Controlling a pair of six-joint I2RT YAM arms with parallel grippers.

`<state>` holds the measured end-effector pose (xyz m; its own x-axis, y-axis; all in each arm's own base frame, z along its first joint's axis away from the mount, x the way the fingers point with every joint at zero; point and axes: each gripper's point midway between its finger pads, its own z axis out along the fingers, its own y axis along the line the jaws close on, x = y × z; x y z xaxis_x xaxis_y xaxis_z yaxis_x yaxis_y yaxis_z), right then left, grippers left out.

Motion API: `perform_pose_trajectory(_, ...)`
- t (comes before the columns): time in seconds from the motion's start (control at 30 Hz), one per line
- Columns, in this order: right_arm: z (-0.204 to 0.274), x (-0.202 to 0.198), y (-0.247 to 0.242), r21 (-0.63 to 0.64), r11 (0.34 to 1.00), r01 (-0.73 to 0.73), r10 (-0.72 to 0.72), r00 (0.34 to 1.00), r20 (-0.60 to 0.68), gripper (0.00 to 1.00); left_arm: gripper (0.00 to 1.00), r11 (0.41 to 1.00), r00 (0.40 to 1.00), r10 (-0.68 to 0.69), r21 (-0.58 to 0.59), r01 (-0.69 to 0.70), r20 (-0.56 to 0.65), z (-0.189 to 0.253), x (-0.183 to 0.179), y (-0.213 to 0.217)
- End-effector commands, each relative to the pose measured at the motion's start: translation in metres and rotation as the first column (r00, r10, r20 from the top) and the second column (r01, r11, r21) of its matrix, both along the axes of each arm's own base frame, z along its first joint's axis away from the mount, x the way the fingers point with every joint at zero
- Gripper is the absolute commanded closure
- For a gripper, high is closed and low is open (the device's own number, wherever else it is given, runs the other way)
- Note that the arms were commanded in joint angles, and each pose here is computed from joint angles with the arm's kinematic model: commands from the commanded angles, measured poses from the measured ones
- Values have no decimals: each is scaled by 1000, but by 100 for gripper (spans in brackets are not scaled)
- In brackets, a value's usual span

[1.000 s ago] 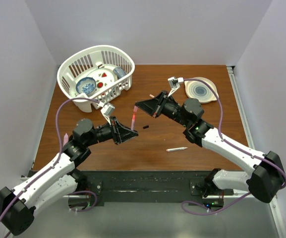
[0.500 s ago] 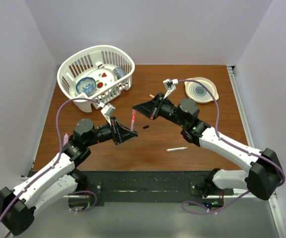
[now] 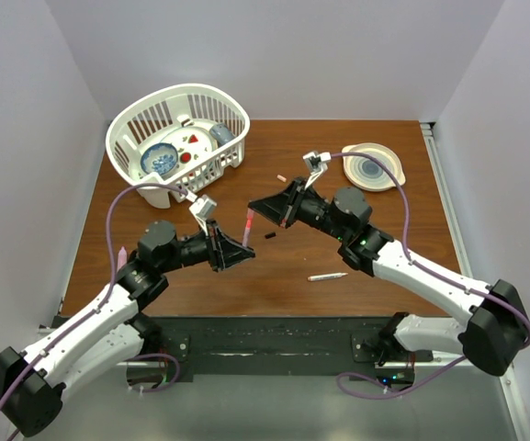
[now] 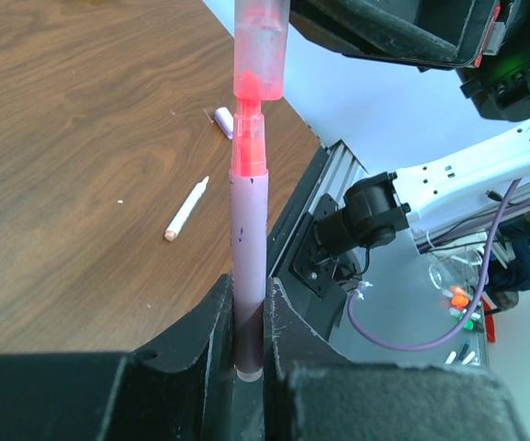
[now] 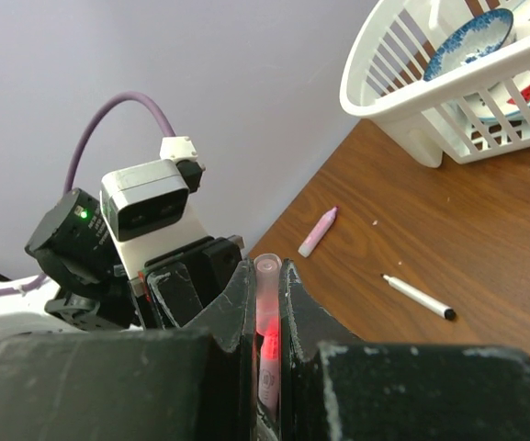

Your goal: Insert the pens into the pen caps

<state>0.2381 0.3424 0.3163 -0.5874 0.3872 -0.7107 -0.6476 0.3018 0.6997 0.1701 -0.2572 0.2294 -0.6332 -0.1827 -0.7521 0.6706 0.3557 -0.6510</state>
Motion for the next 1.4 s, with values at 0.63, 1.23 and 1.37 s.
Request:
perform_pose_trajectory(0.63,-36,-10,2,-109,994,-5,0,999,-50,100,100,997,989,66,-40,-61,133,36,15,4)
perform_pose_trajectory(1.23,-80,-41,10,-156,984,-85,63,987,-145,100,100,978,969,205,-10,-206,140,36,52,6)
perform_pose_trajectory(1.37,-103,-54,13,-203,973,-112,75,980,-183,100,100,969,957,241,8,-245,160,39,65,7)
